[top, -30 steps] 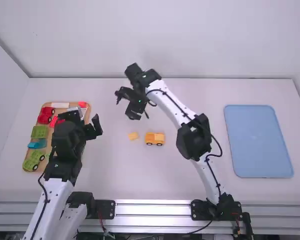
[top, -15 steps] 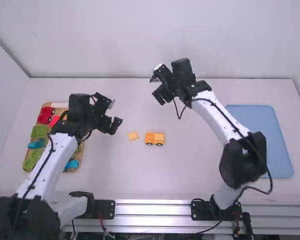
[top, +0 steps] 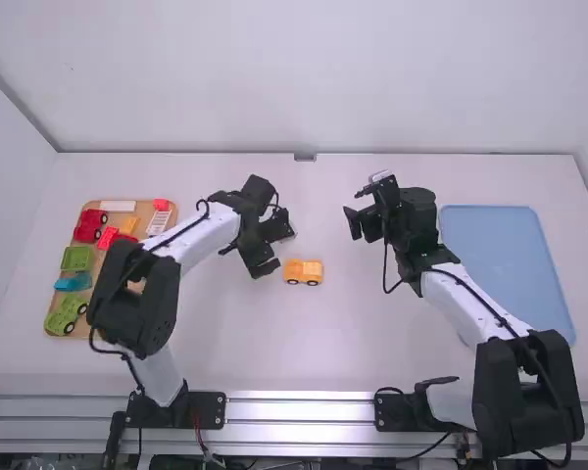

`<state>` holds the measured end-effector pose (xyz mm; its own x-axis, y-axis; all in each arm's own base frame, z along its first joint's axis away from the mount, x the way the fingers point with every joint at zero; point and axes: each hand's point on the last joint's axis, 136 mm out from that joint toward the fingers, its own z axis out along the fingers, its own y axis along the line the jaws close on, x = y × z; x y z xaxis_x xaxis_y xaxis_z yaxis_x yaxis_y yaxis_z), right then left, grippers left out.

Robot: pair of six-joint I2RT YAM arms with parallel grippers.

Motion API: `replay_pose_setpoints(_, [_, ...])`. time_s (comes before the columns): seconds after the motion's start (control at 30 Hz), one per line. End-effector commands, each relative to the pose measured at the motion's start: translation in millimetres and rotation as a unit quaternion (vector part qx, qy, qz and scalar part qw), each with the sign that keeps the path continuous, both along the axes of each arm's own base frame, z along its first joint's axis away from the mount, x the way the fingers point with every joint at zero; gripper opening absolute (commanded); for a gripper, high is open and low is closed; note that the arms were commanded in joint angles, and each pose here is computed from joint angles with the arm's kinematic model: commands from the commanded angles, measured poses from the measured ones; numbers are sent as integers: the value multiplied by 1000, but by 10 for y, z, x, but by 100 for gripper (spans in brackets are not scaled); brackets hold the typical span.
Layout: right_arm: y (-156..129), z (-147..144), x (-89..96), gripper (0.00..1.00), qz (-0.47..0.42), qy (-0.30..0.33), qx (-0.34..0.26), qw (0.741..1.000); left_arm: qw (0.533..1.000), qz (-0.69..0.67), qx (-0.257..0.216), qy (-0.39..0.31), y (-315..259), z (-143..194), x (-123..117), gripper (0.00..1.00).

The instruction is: Assemble lego blocks to make yellow taxi

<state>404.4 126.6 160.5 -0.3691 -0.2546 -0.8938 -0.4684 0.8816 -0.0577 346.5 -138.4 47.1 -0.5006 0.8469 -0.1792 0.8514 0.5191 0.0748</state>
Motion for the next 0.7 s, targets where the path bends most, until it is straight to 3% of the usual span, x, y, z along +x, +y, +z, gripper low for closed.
replay_pose_setpoints(0.0, [2, 183, -33, 99, 10, -17, 25, 999, 999, -42, 27, 19, 48, -160, -1, 100])
replay_pose_setpoints(0.13, [-73, 149, -27, 98, 4, -9, 26, 1000, 998, -31, 27, 40, 94, -308, -36, 92])
replay_pose_setpoints(0.43, [-78, 140, -30, 99, 4, -8, 24, 1000, 998, -40, -27, 35, -91, -437, -67, 83])
replay_pose_setpoints(0.67, [-90, 137, -27, 98, 3, -7, 24, 1000, 997, -34, -33, 54, -48, -531, -189, 83])
